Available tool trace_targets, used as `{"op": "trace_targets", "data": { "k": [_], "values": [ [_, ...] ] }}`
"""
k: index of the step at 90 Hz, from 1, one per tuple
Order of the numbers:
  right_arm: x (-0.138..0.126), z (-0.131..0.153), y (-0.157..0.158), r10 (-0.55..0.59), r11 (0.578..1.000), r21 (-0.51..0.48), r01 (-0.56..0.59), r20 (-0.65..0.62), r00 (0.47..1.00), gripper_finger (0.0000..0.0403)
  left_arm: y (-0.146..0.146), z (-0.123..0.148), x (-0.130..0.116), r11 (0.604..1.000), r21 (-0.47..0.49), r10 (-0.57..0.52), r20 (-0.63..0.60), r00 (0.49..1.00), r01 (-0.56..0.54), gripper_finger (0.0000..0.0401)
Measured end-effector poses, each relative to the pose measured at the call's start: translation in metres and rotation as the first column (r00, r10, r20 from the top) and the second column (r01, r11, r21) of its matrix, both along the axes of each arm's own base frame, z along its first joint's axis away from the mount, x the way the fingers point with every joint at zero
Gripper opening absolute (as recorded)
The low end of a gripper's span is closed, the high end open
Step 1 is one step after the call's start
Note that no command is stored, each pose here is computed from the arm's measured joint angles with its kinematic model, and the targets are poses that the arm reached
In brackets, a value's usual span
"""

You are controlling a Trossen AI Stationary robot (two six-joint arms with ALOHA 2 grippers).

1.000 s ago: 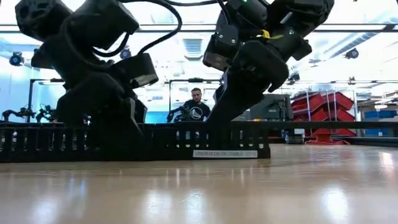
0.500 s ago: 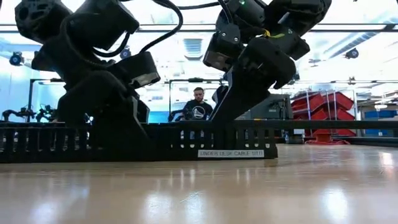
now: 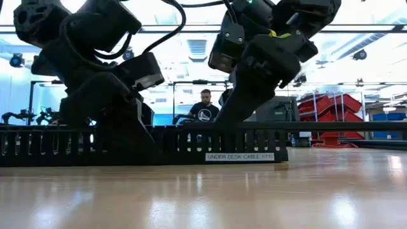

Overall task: Ziptie cables
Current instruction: Insert the cable duct cover into the cable duct

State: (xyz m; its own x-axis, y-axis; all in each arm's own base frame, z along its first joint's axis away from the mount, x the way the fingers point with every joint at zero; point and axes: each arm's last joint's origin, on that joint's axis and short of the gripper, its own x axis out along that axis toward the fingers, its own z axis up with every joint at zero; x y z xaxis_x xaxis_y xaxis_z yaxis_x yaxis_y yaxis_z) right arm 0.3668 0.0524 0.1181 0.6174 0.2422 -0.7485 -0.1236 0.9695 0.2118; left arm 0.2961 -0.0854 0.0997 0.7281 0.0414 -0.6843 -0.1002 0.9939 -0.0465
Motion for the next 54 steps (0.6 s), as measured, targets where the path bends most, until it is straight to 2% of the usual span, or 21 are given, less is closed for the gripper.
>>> {"op": "trace_targets", "data": {
  "k": [17, 39, 54],
  "values": [
    [-0.001, -0.001, -0.001, -0.046, 0.999, -0.017, 0.046, -0.017, 0.999, 0.0218, -0.001, 0.004, 0.004, 1.0, 0.006, -0.007, 0.019, 1.0, 0.007, 0.0224],
    [-0.003, -0.001, 0.009, 0.066, 0.997, -0.028, -0.066, -0.011, 0.998, 0.0218, -0.001, 0.007, 0.005, 0.999, 0.03, -0.021, 0.021, 1.0, 0.02, 0.0223],
    [-0.003, 0.001, 0.012, 0.041, 0.998, -0.037, -0.041, -0.008, 0.999, 0.0219, -0.001, 0.006, 0.004, 0.999, 0.033, -0.024, 0.016, 1.0, 0.024, 0.0222]
  ]
}}
